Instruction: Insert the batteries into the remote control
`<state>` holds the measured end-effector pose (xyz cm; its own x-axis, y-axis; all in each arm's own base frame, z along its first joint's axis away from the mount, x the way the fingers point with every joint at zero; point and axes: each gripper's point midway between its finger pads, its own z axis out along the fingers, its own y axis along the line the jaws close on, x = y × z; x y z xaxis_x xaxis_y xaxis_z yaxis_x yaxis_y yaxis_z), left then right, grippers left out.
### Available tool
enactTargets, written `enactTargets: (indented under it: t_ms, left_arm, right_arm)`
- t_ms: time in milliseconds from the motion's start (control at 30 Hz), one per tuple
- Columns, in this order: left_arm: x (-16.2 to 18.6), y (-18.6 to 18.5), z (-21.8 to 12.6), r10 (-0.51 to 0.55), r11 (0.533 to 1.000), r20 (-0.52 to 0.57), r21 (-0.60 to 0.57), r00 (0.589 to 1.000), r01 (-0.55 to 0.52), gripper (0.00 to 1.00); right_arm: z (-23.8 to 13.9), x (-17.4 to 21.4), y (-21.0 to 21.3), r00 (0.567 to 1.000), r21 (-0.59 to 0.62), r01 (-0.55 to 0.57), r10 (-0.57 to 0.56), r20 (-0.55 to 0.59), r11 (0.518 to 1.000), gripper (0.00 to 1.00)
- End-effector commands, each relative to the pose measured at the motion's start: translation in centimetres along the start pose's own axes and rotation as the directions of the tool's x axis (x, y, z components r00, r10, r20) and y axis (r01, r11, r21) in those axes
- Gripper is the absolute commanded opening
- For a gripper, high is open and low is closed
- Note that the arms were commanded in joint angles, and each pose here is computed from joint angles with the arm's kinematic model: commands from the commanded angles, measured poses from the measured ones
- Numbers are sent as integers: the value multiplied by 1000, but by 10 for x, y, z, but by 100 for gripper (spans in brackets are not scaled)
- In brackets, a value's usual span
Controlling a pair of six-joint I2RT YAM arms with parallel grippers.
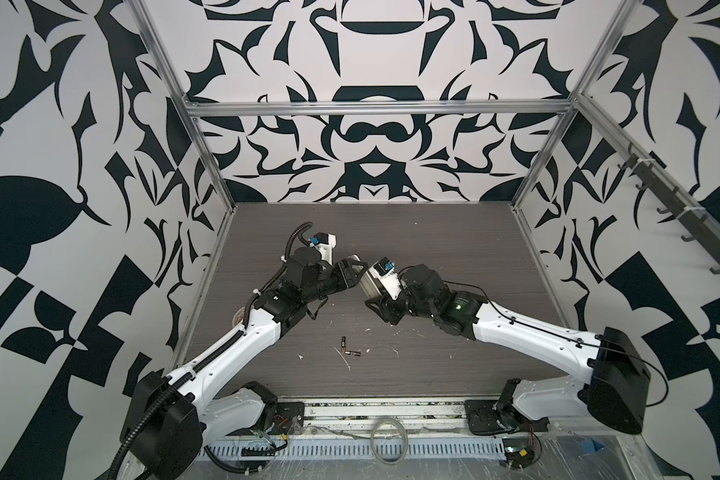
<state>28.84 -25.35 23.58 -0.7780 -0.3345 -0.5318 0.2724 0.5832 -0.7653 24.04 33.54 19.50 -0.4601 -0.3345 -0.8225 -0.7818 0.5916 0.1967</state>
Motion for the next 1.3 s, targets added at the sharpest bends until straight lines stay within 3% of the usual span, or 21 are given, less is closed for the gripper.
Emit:
enactTargets:
  t_ms: [0, 433, 833, 967, 1167, 1267]
  left_arm:
    - [2, 1, 2, -3, 1000, 2, 10, 1000, 3, 2]
    - [4, 0, 1, -6, 1000, -7, 10, 1000, 6, 2]
    - [6, 5, 4, -11, 1000, -9, 8, 1000, 11, 4]
    - [9, 3, 6, -4, 999, -14, 34, 1000, 4, 7]
    - [7, -5, 0, 33, 997, 7, 71, 999, -34, 17]
    - [8, -8, -1, 42, 995, 5, 88, 999, -43, 32]
  right_arm:
    - [-6, -36, 5, 995, 3, 21, -21, 100, 1000, 49]
    - [5, -36, -1, 996, 25, 7, -9, 91, 1000, 37]
    - [9, -34, -3, 997, 35, -13, 10, 79, 999, 7]
    - [7, -33, -3, 997, 37, -16, 13, 77, 999, 0]
    - [3, -31, -6, 995, 46, -16, 11, 95, 999, 0]
    - [4, -28, -6, 996, 48, -18, 14, 88, 999, 0]
